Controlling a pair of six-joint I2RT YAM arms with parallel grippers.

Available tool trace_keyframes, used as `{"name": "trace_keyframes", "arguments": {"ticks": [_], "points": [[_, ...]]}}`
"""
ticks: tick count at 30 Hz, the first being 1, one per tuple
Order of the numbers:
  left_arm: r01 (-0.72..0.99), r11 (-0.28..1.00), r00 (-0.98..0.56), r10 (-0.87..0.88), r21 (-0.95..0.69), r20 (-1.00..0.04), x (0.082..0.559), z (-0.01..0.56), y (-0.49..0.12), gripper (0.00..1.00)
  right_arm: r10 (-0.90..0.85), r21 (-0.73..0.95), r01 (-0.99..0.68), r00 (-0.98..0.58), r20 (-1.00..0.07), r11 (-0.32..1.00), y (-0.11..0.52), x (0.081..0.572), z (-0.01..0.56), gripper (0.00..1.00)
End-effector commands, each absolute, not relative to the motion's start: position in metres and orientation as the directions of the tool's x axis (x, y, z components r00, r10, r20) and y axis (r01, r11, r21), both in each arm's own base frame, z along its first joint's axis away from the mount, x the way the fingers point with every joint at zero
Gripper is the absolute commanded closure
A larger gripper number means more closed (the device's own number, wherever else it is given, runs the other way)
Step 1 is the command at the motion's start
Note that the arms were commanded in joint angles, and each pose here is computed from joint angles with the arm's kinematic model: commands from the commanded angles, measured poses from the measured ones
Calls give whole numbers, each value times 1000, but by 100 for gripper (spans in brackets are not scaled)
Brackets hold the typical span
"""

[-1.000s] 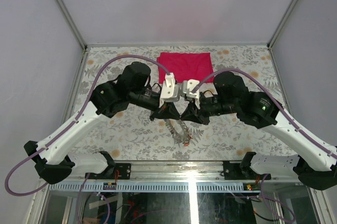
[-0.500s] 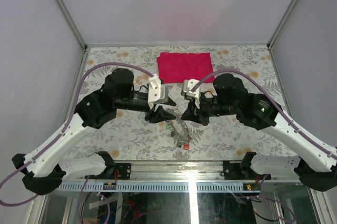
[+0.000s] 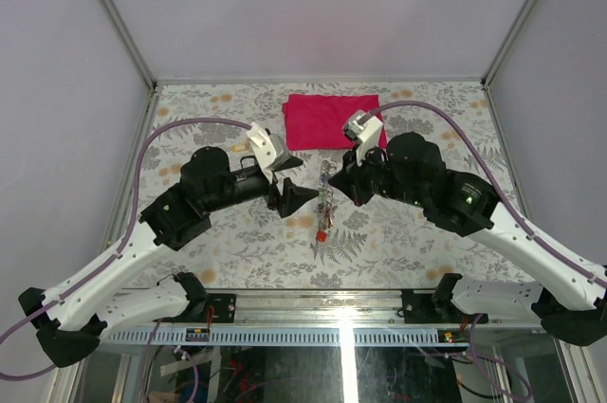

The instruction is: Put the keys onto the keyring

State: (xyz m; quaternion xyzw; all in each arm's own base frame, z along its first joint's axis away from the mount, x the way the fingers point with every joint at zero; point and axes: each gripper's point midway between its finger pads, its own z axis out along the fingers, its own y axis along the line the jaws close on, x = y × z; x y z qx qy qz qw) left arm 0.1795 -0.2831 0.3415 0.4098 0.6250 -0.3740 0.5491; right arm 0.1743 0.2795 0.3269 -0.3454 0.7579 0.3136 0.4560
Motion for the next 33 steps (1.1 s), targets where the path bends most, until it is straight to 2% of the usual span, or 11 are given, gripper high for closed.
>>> {"name": "trace_keyframes", "arguments": {"ticks": [1,6,17,21,33], "points": [[872,489,-1,-19,-10,-1000,199,367,-279,26,30,291,-637,-388,-921,714,282,212,363,100],[865,502,23,-24,8,-999,206,360,-282,22,131,372,-556,-424,-896,743,281,222,368,100],[892,452,17,28,28,-999,211,341,-303,20,201,439,-520,-451,-870,732,282,221,376,100],[890,455,3,57,29,-998,214,330,-307,25,214,453,-524,-453,-866,721,283,220,379,100],[893,448,-28,129,33,-991,215,311,-309,48,249,472,-541,-435,-865,696,279,215,388,100]]}}
